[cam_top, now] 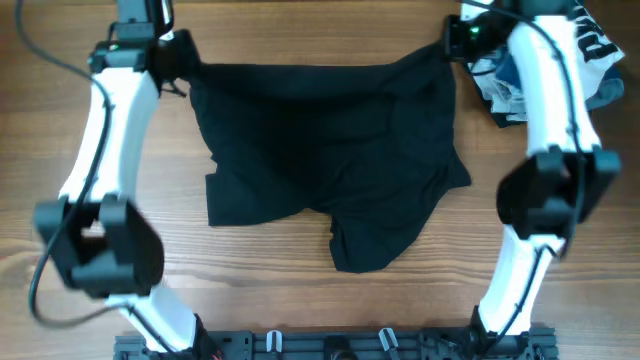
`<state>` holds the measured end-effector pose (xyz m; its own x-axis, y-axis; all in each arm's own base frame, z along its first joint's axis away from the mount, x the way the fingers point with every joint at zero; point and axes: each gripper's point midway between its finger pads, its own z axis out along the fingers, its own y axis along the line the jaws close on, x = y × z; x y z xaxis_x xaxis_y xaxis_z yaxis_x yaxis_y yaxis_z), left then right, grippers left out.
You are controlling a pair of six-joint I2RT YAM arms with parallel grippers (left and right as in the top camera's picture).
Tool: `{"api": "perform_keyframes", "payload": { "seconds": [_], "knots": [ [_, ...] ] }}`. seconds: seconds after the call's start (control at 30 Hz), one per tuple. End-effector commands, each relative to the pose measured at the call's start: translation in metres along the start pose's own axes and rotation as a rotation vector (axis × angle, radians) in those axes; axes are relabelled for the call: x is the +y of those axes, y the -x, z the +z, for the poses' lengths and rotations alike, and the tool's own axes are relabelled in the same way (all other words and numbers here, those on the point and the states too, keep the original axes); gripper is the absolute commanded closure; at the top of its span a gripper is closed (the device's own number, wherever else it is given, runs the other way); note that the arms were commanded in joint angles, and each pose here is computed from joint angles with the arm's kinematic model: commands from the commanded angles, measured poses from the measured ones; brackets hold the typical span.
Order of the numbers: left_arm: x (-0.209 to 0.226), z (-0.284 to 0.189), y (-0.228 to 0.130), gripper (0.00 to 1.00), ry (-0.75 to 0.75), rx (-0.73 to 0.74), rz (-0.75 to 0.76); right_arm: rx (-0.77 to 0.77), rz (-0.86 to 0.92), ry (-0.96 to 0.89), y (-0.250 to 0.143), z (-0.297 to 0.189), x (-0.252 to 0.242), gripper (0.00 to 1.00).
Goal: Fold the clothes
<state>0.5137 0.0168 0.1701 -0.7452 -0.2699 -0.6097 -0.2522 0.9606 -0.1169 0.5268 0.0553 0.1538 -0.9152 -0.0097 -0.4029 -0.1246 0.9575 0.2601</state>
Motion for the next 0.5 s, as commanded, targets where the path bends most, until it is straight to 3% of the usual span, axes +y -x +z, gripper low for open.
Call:
{"api": "perform_keyframes", "payload": {
  "seconds": [0.0, 0.17, 0.33, 0.37, 0.4, 0.43, 0.47],
  "knots": [
    [-0.003, 0.054, 0.004, 0.96, 0.001, -0.044, 0.007, -0.054, 0.014, 0.007, 0.018, 0.041, 0.0, 0.96],
    [-0.017, 0.092, 0.031, 0.96, -0.046, -0.197, 0.001, -0.211, 0.018, 0.038, 0.058, 0.067, 0.013, 0.96],
    [-0.032, 0.091, 0.062, 0.96, -0.094, -0.345, -0.002, -0.35, 0.012, 0.054, 0.09, 0.074, 0.03, 0.96],
    [-0.036, 0.088, 0.068, 0.76, -0.105, -0.375, -0.002, -0.39, 0.009, 0.047, 0.099, 0.073, 0.034, 0.94],
    [-0.04, 0.085, 0.075, 0.44, -0.117, -0.409, -0.003, -0.429, 0.005, 0.04, 0.107, 0.072, 0.037, 0.63],
    [-0.044, 0.081, 0.081, 0.01, -0.127, -0.437, -0.003, -0.449, 0.004, 0.031, 0.111, 0.072, 0.039, 0.11],
    [-0.047, 0.079, 0.085, 0.0, -0.134, -0.455, -0.002, -0.466, -0.003, 0.025, 0.115, 0.07, 0.041, 0.0]
  ]
}}
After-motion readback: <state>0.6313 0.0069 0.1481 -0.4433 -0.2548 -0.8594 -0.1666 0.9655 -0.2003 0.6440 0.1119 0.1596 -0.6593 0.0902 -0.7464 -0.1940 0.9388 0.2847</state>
